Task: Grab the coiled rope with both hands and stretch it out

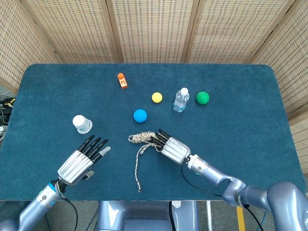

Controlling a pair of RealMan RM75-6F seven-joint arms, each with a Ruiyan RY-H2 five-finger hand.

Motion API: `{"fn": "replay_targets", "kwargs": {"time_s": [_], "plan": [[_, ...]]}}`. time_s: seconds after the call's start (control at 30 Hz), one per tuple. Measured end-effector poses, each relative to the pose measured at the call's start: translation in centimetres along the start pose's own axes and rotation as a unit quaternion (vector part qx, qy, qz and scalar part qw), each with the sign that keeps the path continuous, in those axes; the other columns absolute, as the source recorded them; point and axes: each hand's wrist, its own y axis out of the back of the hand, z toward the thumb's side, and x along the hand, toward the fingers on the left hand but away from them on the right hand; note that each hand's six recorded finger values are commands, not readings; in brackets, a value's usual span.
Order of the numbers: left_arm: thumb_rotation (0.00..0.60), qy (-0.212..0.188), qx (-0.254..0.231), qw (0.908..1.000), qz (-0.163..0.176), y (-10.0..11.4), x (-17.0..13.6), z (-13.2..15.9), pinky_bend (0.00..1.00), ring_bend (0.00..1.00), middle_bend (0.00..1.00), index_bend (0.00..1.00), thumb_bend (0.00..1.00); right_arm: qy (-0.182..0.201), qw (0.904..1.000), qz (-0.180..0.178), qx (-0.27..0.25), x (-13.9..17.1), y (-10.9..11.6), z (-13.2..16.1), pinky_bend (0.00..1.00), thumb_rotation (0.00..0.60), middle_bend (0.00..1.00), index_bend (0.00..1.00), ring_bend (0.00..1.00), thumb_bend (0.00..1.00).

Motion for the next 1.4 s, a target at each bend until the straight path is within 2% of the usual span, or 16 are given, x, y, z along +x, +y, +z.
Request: {"fn": "replay_targets", "kwargs": {"time_s": [0.23,0.37,0.6,1.0,1.4], "plan": [[0.6,-0.064,0.025,0.9976,-0.004,-1.0,2.7,2.0,0.0,0.0,0.0,0.24,0.05,-0.001,0.9999,0.002,-0.013,0.0,-0.3,-0.1,0.0,0.6,0.02,0.66,0.0,0.46],[0.6,-0.106,0.041,0.9935,-0.015,-1.8,4.1,3.7,0.0,0.0,0.0,0.34,0.07,-0.003,0.9998,0.004,-0.019,-0.2,-0.4,0.1,0.0,0.6,0.01,0.66,0.0,0.46],[0.6,-0.155,0.041,0.9867,-0.027,-3.0,5.9,6.6,0.0,0.0,0.0,0.4,0.11,-0.007,0.9997,0.008,-0.022,-0.4,-0.7,-0.1,0.0,0.6,0.01,0.66,0.0,0.46],[0.6,-0.171,0.025,0.984,-0.041,-5.3,7.9,8.2,0.0,0.0,0.0,0.44,0.16,-0.015,0.9986,0.015,-0.048,-0.7,-1.4,-0.4,0.0,0.6,0.01,0.66,0.0,0.46],[0.6,-0.173,0.02,0.983,-0.058,-7.5,9.2,8.9,0.0,0.0,0.0,0.5,0.26,-0.014,0.9982,0.017,-0.056,-1.0,-2.0,-0.3,0.0,0.6,0.01,0.66,0.0,0.46]]}}
